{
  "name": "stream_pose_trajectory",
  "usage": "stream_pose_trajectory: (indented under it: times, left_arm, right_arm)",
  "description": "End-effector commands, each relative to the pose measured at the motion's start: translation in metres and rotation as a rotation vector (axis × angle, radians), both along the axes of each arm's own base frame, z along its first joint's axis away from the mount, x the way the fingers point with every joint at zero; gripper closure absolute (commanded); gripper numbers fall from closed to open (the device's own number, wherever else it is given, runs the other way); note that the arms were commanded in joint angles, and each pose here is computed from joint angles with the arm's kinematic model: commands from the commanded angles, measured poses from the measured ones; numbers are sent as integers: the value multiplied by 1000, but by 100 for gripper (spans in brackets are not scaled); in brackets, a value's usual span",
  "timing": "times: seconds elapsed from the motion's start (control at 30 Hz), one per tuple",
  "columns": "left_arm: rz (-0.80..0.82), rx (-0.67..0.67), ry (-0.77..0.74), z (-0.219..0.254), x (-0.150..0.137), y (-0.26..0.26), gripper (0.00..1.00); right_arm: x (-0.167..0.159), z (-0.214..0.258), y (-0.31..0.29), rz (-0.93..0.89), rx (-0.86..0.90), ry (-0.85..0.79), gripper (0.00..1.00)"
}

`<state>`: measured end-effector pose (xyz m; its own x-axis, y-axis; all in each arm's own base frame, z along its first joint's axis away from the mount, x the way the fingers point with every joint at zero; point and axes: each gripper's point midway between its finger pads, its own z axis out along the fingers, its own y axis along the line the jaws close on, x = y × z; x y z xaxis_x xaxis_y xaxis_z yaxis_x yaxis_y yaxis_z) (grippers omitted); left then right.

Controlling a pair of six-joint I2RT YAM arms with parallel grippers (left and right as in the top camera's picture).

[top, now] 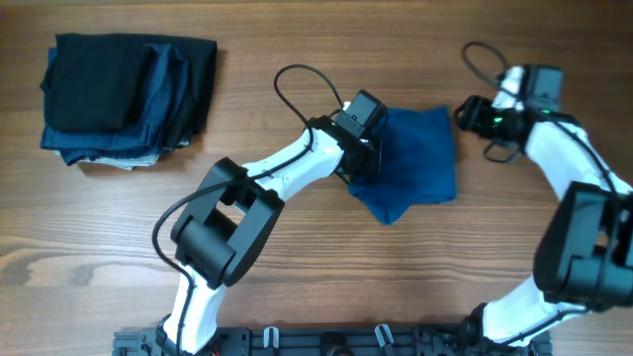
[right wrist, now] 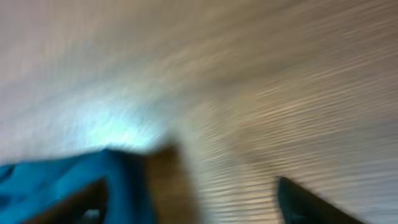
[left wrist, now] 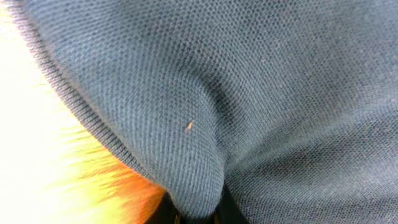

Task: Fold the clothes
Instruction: 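Carry the teal bundle with the left gripper onto the dark clothes stack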

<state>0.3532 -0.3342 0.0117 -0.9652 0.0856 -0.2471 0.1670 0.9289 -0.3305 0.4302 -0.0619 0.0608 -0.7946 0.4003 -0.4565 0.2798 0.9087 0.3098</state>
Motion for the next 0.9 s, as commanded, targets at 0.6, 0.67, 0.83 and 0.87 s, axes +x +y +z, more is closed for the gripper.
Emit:
stream_pose_trajectory:
  times: [0.6, 0.67, 0.83, 0.87]
  left_arm:
    - [114, 35, -545, 164, 97, 76, 94]
    - [131, 63, -569, 170, 107, 90, 94]
    - [208, 53, -618, 196, 132, 118, 94]
    - [227, 49, -633, 203, 138, 125, 94]
  right_arm:
    - [-4, 35, -47, -137, -41, -52, 0]
    - [-4, 35, -47, -137, -41, -52, 0]
    - [-4, 35, -47, -137, -41, -52, 0]
    - [-4, 35, -47, -137, -41, -52, 0]
